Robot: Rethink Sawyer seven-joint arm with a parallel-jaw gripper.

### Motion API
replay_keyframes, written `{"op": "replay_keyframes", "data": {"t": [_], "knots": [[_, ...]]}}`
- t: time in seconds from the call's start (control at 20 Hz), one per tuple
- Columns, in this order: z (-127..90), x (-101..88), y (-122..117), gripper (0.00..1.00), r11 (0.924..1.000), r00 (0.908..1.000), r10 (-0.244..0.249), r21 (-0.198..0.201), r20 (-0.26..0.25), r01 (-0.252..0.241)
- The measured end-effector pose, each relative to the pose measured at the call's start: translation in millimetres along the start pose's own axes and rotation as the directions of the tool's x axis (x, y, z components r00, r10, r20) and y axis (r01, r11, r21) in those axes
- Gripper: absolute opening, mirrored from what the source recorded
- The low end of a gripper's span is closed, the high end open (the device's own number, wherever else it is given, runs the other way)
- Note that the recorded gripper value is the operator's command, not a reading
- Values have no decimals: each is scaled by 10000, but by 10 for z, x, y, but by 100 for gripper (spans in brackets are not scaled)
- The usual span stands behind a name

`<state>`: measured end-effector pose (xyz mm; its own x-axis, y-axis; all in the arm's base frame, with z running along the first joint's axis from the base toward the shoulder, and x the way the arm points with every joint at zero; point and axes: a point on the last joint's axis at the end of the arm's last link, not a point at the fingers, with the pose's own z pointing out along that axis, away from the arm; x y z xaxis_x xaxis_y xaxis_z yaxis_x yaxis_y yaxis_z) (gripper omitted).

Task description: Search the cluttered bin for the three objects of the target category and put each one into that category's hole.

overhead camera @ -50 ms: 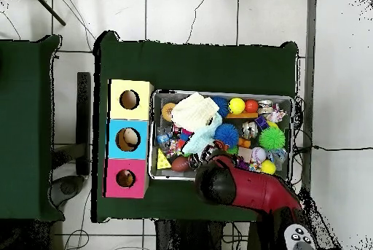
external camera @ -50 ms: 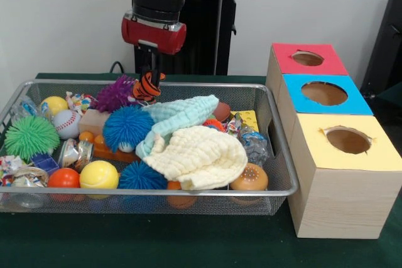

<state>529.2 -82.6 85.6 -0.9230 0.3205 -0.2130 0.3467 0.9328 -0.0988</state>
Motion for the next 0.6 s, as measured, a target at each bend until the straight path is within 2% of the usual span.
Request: {"op": "replay_keyframes", "data": {"t": [0.3,0.6], "knots": [[-69,-166,-161,0,9991,9989,404,-144,247,-401],[-85,-251,-318,0,9968,9969,765,-235,198,-760]]}}
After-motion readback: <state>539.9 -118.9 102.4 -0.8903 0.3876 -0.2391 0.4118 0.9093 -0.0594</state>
